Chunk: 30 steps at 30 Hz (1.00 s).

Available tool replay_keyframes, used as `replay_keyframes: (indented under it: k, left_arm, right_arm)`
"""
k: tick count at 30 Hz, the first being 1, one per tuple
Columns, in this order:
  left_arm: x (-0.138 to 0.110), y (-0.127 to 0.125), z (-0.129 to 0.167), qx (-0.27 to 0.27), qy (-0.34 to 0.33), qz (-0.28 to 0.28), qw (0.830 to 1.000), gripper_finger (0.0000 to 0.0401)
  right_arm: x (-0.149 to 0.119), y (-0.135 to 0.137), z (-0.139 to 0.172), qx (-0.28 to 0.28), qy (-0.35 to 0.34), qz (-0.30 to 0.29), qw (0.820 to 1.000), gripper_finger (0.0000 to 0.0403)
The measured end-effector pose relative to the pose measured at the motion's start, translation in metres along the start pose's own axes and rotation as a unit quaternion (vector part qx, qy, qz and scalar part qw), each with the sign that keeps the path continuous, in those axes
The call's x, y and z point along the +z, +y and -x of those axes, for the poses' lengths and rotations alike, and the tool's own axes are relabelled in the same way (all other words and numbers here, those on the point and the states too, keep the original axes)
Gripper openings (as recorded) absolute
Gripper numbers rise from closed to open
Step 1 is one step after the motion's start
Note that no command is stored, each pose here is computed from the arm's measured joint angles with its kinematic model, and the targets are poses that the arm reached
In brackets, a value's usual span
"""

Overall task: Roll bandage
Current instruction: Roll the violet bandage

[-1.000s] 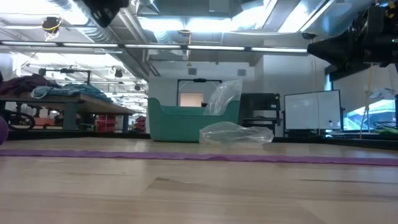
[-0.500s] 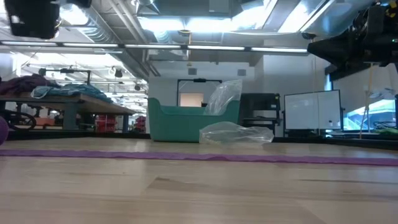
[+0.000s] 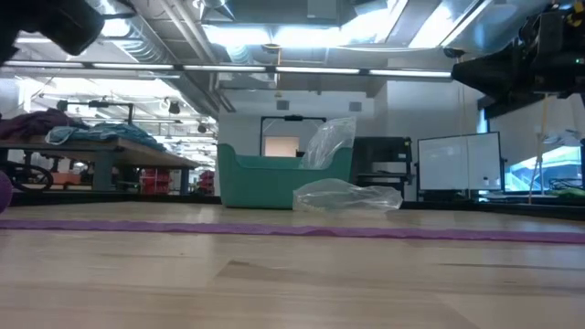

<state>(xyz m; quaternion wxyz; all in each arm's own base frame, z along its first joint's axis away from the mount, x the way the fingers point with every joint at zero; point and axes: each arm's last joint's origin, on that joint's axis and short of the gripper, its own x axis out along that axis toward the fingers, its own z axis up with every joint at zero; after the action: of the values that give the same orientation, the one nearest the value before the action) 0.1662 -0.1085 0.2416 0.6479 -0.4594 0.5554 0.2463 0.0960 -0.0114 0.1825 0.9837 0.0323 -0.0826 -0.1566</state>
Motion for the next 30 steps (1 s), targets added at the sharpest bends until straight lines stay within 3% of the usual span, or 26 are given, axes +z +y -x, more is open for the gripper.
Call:
replay_keyframes:
  k: [6, 12, 20, 25, 30]
  left_arm:
    - [-0.011, 0.001, -0.004, 0.012, -0.02, 0.041, 0.999, 0.0206]
    - [-0.019, 0.0, -0.022, 0.064, -0.048, 0.048, 0.996, 0.021]
    - [-0.022, -0.004, -0.041, 0.095, -0.08, 0.029, 0.992, 0.0207]
    - [-0.022, -0.008, -0.045, 0.076, -0.104, 0.026, 0.991, 0.0202]
    - [-0.027, 0.007, -0.06, 0.075, -0.103, 0.055, 0.99, 0.0202]
  right_arm:
    - [-0.002, 0.001, 0.0, 0.01, 0.012, 0.001, 1.0, 0.0172]
    - [-0.003, 0.001, 0.0, 0.016, 0.014, -0.011, 1.0, 0.0219]
    - [-0.003, 0.001, 0.0, 0.016, 0.014, -0.012, 1.0, 0.0227]
    - [-0.002, 0.001, 0.0, 0.016, 0.012, -0.012, 1.0, 0.0227]
    - [-0.002, 0.001, 0.0, 0.016, 0.011, -0.012, 1.0, 0.0227]
